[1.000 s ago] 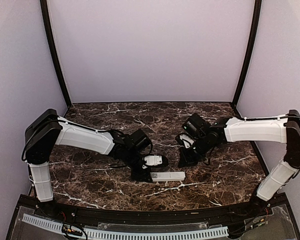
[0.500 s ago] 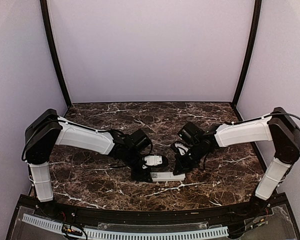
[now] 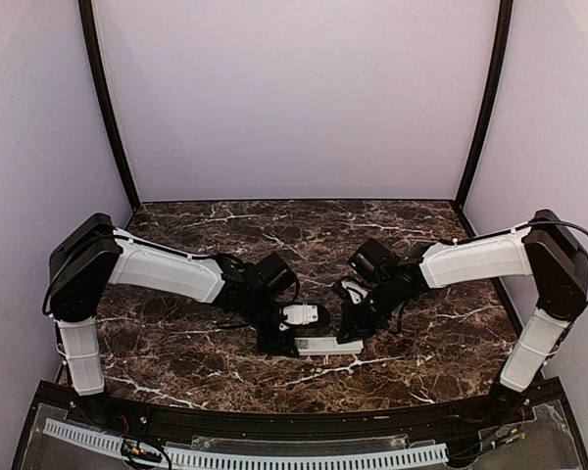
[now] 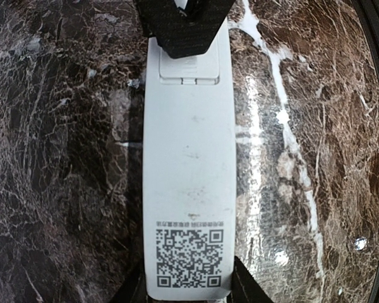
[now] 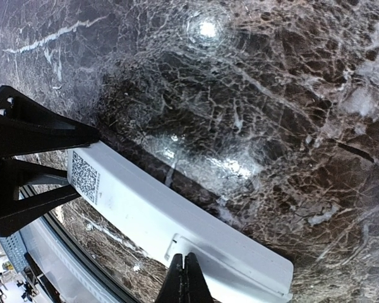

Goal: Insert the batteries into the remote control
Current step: Adjust the battery cover on the remote control without the battery cover.

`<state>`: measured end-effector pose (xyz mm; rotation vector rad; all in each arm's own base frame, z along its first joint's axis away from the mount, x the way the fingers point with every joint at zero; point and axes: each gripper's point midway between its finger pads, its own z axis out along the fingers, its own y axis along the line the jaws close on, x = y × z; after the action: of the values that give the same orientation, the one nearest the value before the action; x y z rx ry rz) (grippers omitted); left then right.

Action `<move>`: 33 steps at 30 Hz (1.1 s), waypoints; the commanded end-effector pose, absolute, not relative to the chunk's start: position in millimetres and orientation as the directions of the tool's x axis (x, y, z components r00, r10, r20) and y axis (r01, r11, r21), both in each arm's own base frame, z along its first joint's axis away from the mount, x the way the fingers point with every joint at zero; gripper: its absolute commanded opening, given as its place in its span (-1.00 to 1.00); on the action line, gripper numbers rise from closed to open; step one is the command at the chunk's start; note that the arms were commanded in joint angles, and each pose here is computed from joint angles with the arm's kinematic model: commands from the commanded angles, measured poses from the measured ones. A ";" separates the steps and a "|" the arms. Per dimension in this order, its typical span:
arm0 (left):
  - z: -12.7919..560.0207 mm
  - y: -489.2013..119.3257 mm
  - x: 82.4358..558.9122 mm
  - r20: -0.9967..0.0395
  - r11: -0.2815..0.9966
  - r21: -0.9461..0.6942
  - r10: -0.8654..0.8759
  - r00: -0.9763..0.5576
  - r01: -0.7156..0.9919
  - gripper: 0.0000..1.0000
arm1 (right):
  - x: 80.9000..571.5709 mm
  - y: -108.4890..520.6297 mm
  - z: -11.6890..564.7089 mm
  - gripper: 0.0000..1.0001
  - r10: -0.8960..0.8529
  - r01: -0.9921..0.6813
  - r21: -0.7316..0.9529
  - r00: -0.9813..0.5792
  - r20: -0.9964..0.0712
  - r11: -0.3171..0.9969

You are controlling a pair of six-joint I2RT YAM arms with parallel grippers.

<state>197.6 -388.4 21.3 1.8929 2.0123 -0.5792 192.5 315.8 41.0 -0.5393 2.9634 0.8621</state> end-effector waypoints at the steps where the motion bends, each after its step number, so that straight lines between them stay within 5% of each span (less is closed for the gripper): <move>1: 1.3 -375.0 183.8 -0.415 0.027 -0.116 0.907 -0.073 0.993 -0.29 | 197.5 317.0 74.1 -1.00 -0.319 -0.351 0.522 -0.935 -0.153 0.778; 7: 0.5 -374.6 183.7 -0.413 0.025 -0.116 0.908 -0.071 0.993 -0.29 | 211.0 264.2 75.3 -1.00 -0.184 -0.226 0.346 -0.972 -0.149 0.911; 13: 0.5 -374.9 183.4 -0.412 0.025 -0.117 0.909 -0.071 0.993 -0.29 | 194.4 220.0 34.0 -1.00 -0.147 -0.150 0.139 -0.989 -0.036 0.979; 33: 0.2 -374.7 183.9 -0.411 0.026 -0.118 0.909 -0.073 0.993 -0.29 | 181.3 231.9 -0.1 -1.00 -0.217 -0.217 0.002 -0.975 0.037 0.976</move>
<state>198.2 -389.7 21.3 1.8990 2.0061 -0.5773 189.6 244.4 16.1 -0.3490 3.1199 0.1138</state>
